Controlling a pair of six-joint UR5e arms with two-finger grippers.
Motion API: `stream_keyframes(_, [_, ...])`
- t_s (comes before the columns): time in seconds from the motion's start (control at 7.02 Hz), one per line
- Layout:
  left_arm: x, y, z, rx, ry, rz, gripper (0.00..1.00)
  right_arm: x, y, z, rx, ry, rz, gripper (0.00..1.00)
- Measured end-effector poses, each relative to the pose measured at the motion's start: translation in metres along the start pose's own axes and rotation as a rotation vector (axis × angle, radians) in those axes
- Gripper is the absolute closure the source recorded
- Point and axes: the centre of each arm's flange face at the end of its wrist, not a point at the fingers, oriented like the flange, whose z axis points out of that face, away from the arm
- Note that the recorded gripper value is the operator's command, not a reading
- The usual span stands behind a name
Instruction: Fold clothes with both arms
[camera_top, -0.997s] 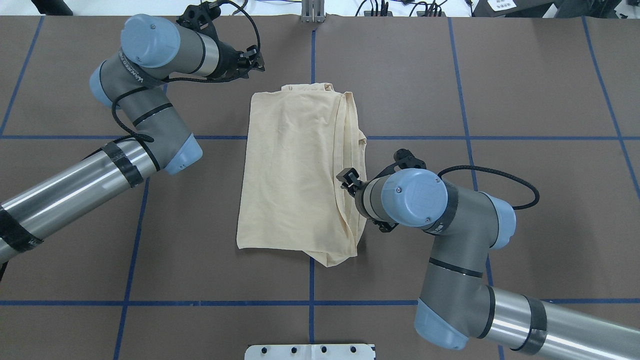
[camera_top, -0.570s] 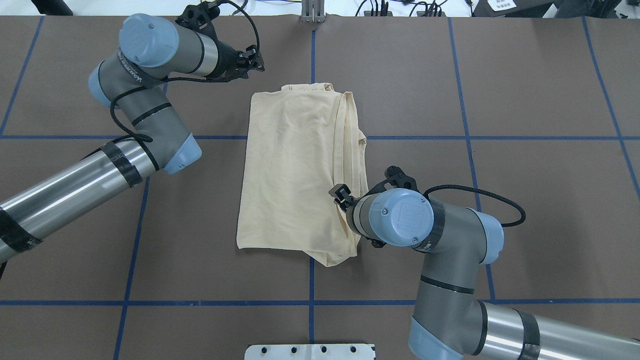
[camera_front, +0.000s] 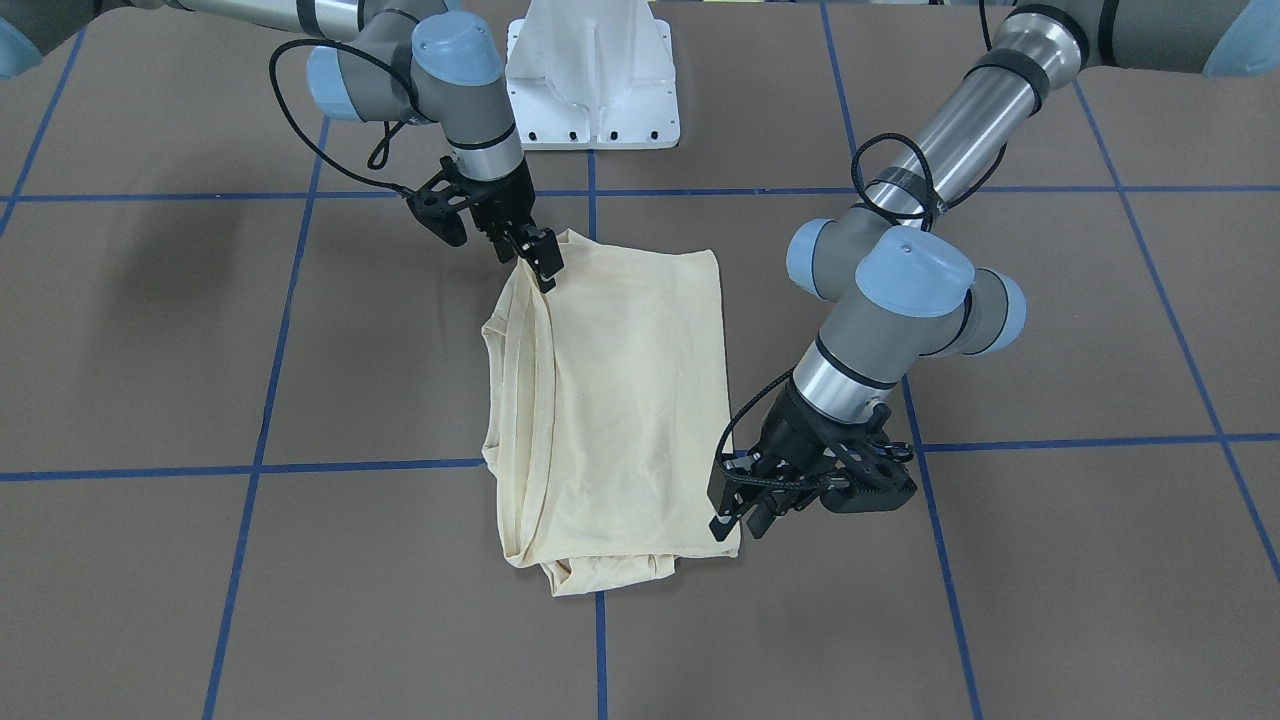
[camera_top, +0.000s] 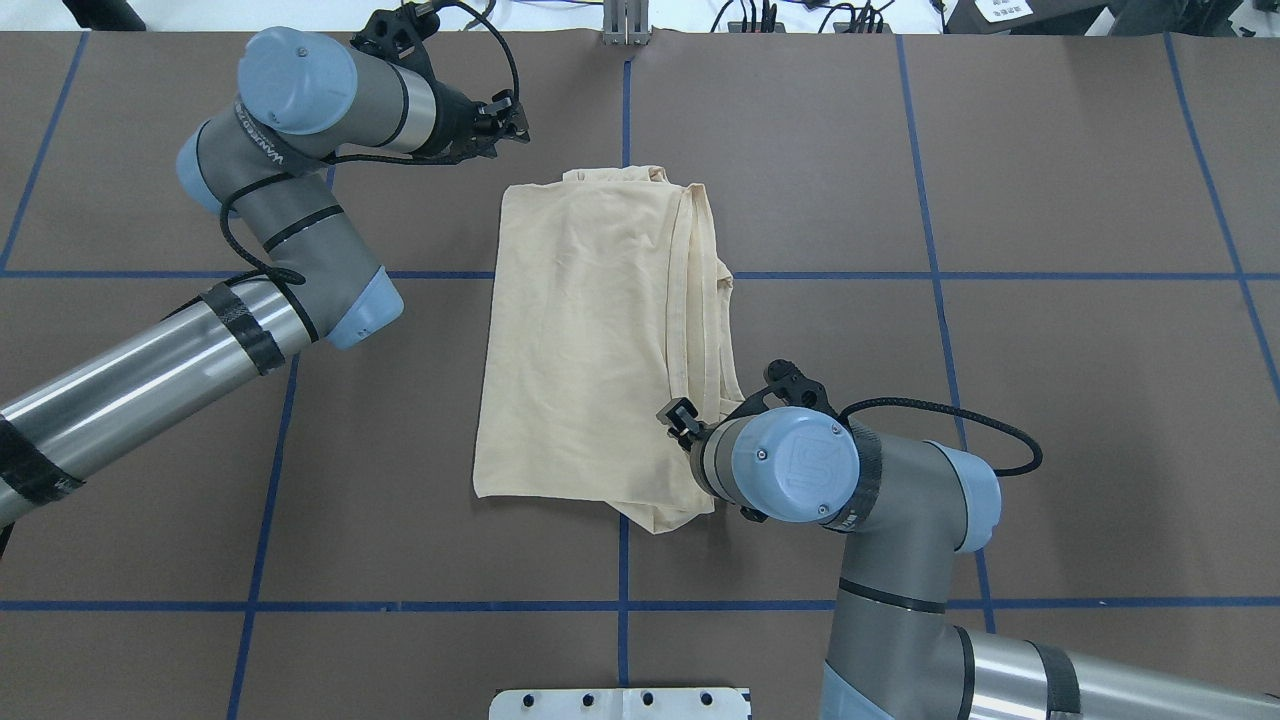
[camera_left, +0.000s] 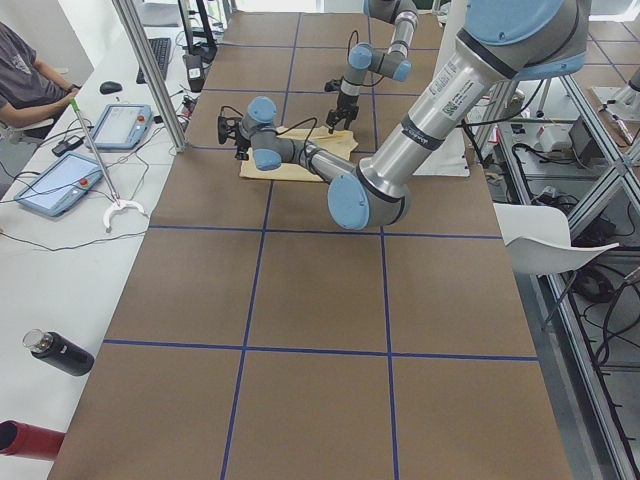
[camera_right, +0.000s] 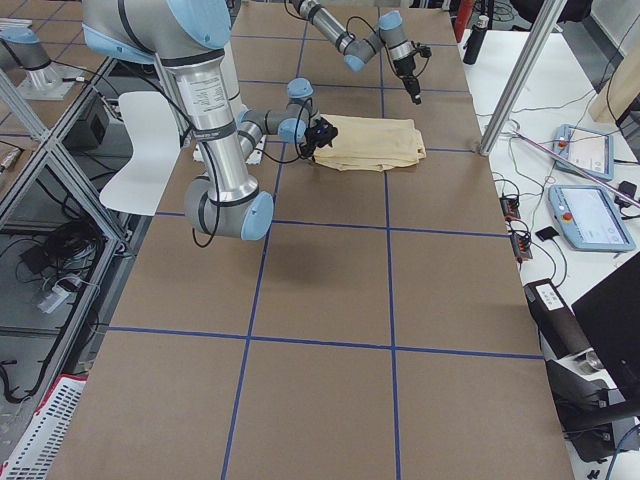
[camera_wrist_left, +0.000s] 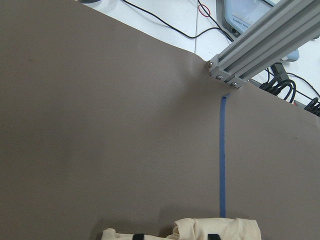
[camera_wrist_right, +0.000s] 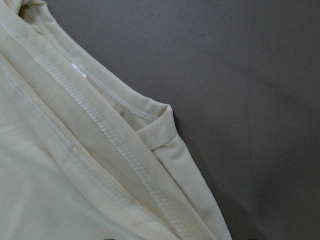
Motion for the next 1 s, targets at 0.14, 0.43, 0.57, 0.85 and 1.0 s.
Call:
stream_keyframes(0.14, [0.0011, 0.0002, -0.0011, 0.000, 0.003, 0.001, 0.47, 0.0023, 0.0010, 0.0026, 0.001, 0.006, -0.002, 0.20])
stream_keyframes(0.43, [0.0030, 0.0004, -0.0027, 0.001, 0.007, 0.001, 0.47, 0.0055, 0.0010, 0.0078, 0.005, 0.016, -0.004, 0.61])
stream_keyframes(0.57, [0.0035, 0.0004, -0.0031, 0.002, 0.009, 0.001, 0.47, 0.0064, 0.0013, 0.0089, 0.006, 0.019, -0.004, 0.93])
stream_keyframes(0.85, [0.0054, 0.0007, -0.0049, 0.003, 0.013, 0.003, 0.47, 0.0068, 0.0023, 0.0090, 0.004, 0.020, -0.004, 1.00])
stream_keyframes(1.0, [0.0057, 0.0008, -0.0054, 0.002, 0.015, 0.003, 0.47, 0.0065, 0.0031, 0.0086, 0.002, 0.020, -0.005, 1.00])
